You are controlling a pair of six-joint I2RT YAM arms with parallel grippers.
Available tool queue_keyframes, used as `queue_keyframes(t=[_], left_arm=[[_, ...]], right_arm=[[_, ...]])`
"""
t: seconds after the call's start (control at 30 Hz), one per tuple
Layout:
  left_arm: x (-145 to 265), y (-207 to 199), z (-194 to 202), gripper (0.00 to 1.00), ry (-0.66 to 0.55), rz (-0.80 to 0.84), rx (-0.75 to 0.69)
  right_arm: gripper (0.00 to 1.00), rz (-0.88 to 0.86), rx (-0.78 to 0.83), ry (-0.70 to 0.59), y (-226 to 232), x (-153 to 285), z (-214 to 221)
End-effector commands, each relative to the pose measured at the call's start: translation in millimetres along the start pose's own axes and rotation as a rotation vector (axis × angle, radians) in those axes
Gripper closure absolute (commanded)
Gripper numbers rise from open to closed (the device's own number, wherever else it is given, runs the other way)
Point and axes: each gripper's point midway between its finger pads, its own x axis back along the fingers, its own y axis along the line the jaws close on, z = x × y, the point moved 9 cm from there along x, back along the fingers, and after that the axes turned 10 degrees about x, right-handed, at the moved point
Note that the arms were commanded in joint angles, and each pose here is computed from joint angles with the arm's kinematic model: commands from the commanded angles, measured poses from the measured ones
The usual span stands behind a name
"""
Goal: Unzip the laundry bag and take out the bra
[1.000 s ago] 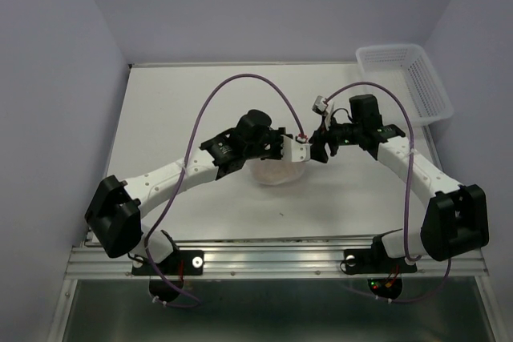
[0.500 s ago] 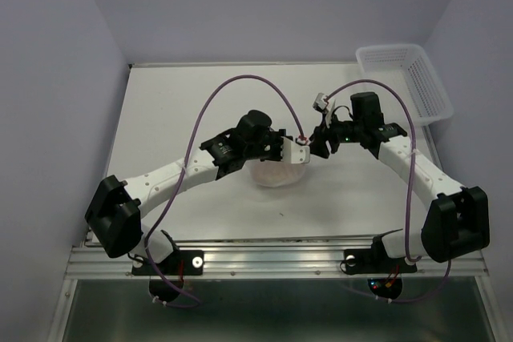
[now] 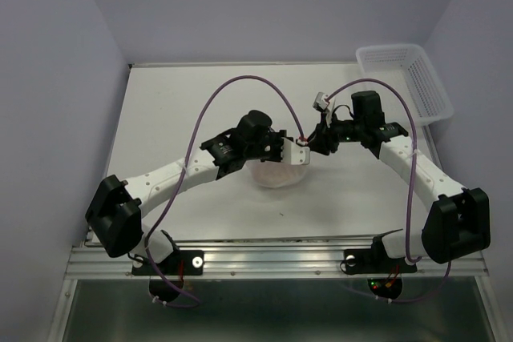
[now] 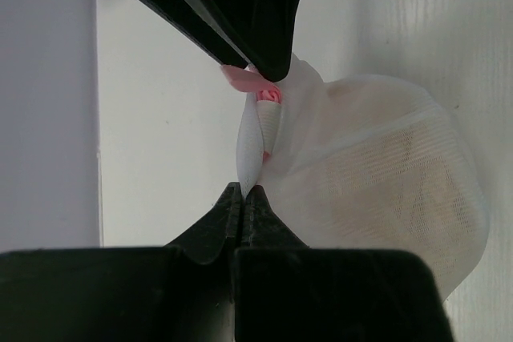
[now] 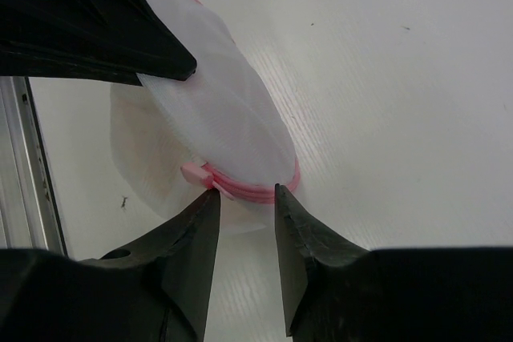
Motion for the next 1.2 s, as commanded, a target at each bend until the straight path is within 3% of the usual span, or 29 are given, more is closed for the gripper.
queue_keyframes(t=[0.0,0.3,1.17], left_arm=[[-0.4,6.7,-10.8,1.0,-0.045,-0.003,-0.018],[1.8,7.0,-18.1,1.0,-0.073,0.005,-0.008],[8.2,6.3,-21.7,1.0,-0.096,-0.001,-0.013]], right_arm=[[0.61,-0.022,0.093,-0.082,0.4,6.6,-22.5],[0.67,-0.027,0.086,-0.059,4.6,4.6,-16.0],[0.65,-0.096,0.077,0.015,11.4,-2.1,-7.3]])
